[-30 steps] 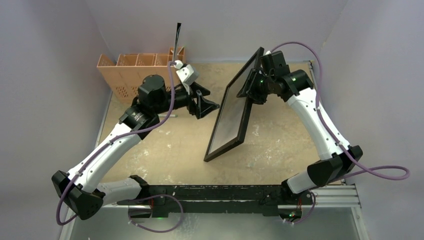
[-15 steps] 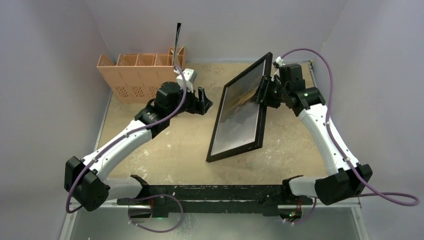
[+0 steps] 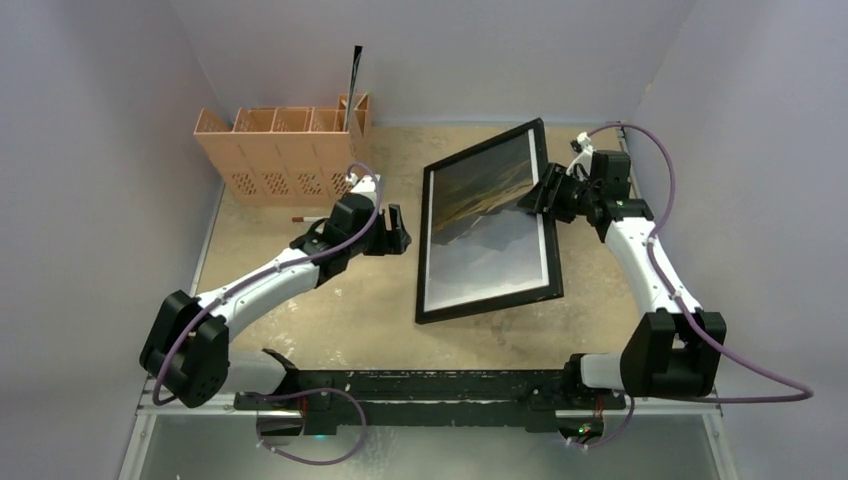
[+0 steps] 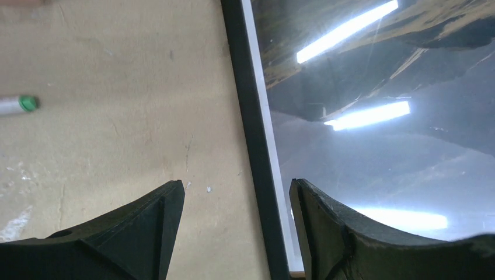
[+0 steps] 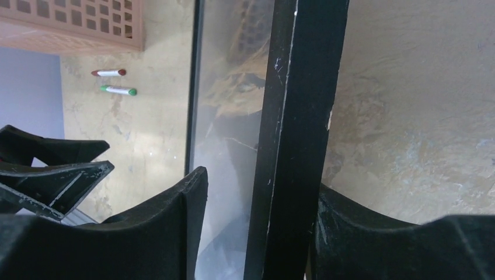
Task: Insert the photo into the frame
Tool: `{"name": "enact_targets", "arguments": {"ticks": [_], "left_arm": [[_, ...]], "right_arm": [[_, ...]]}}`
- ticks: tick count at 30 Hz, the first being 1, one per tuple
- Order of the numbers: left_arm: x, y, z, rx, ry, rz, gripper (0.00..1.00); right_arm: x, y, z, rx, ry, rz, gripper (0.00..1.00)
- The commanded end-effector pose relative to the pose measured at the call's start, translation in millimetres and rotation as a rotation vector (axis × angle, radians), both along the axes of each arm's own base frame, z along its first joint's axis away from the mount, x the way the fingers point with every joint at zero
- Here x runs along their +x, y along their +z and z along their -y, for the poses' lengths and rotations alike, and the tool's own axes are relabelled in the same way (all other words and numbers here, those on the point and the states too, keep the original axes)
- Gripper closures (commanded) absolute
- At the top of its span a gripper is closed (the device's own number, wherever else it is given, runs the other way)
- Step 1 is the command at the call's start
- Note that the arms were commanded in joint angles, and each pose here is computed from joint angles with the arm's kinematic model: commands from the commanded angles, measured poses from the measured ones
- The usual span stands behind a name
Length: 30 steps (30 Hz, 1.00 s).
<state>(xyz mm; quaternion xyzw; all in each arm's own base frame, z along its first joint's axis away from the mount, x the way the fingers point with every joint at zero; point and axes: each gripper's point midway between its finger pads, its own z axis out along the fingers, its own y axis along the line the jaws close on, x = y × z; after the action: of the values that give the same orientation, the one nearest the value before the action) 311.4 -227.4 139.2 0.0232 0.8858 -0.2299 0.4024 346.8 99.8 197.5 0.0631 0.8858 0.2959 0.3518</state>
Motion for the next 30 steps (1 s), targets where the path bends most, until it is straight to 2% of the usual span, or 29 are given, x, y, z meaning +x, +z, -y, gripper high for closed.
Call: {"name": "enact_targets", "arguments": {"ticks": [1,5,10,21,25,30], "left_arm": [[3.7,-18.0,2.1,-0.057,0.051,-0.021,0.30],[1.1,-41.5,9.8,-0.102,0.049,-0.063,0.30],[-3.3,-69.3,6.6,-0.088,0.076,-0.117,0.29],[1.0,-80.7,-11.9,-0.045,0.175,-0.111,0.28],[1.3,-82.3,-12.7,-0.042,0.180,-0.114,0.28],[1.3,-80.5,-13.5,-0.033,0.181,-0.116,0.28]], "right_arm": [[8.4,25.7,-20.6,0.100,0.127,0.168,0.41],[6.6,11.2,-24.4,0.145,0.115,0.183,0.36],[10.6,-12.9,-11.3,0.156,0.025,0.179,0.35],[-18.2,-95.8,-3.7,0.238,-0.150,-0.012,0.32],[-19.3,-96.7,4.7,0.238,-0.223,0.016,0.27],[-17.9,-113.4,23.9,0.145,-0.318,-0.037,0.18]]}}
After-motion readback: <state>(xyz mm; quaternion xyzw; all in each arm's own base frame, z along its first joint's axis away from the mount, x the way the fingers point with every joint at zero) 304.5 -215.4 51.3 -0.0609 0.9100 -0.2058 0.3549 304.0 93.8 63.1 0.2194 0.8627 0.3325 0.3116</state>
